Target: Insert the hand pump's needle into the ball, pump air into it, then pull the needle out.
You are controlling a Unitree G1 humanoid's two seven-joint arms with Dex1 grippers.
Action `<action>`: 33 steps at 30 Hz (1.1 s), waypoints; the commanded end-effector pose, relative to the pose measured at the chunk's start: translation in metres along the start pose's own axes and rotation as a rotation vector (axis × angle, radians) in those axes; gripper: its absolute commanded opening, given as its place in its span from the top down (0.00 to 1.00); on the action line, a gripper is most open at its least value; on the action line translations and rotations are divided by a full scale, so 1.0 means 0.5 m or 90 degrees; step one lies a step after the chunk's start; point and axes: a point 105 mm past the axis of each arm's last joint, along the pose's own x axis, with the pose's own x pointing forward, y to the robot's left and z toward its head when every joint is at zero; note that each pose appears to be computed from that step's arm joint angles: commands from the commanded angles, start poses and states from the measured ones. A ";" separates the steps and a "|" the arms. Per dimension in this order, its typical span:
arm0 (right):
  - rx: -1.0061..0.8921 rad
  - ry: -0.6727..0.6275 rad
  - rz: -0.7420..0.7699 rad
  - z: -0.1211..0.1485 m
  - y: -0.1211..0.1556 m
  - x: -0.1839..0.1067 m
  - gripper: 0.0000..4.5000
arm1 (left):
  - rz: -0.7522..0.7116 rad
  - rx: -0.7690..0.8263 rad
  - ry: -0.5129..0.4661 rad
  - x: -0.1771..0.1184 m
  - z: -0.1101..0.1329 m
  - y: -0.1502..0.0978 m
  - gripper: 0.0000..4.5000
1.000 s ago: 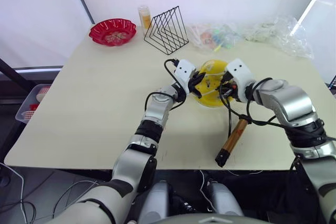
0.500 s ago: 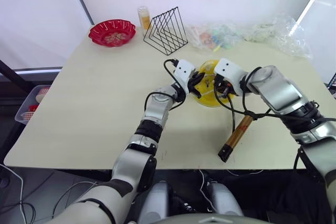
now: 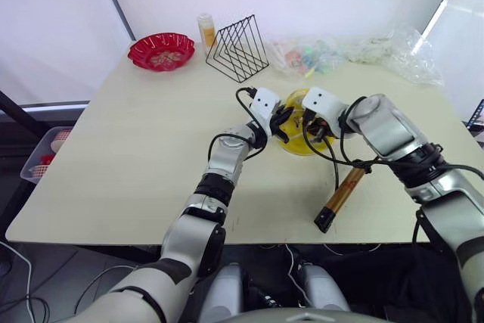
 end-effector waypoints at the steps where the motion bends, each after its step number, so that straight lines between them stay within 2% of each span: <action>1: 0.020 0.048 0.016 -0.044 0.015 0.035 0.91 | -0.045 -0.002 0.030 0.009 -0.027 -0.041 1.00; 13: 0.060 0.081 0.030 -0.093 0.034 0.087 0.91 | -0.040 -0.001 0.032 0.007 -0.029 -0.037 1.00; 18: 0.082 0.073 0.027 -0.097 0.035 0.096 0.91 | -0.041 0.000 0.034 0.007 -0.031 -0.036 1.00; 29: 0.186 -0.017 0.006 -0.057 0.005 0.038 0.91 | -0.039 0.002 0.042 0.007 -0.037 -0.031 1.00; 30: 0.188 -0.026 0.005 -0.052 0.004 0.030 0.68 | -0.039 0.002 0.042 0.007 -0.037 -0.030 1.00; 31: 0.192 -0.035 0.004 -0.048 0.004 0.022 0.62 | -0.039 0.002 0.043 0.007 -0.037 -0.029 1.00; 33: 0.199 -0.060 0.001 -0.036 0.002 0.006 0.39 | -0.039 0.003 0.044 0.007 -0.038 -0.028 1.00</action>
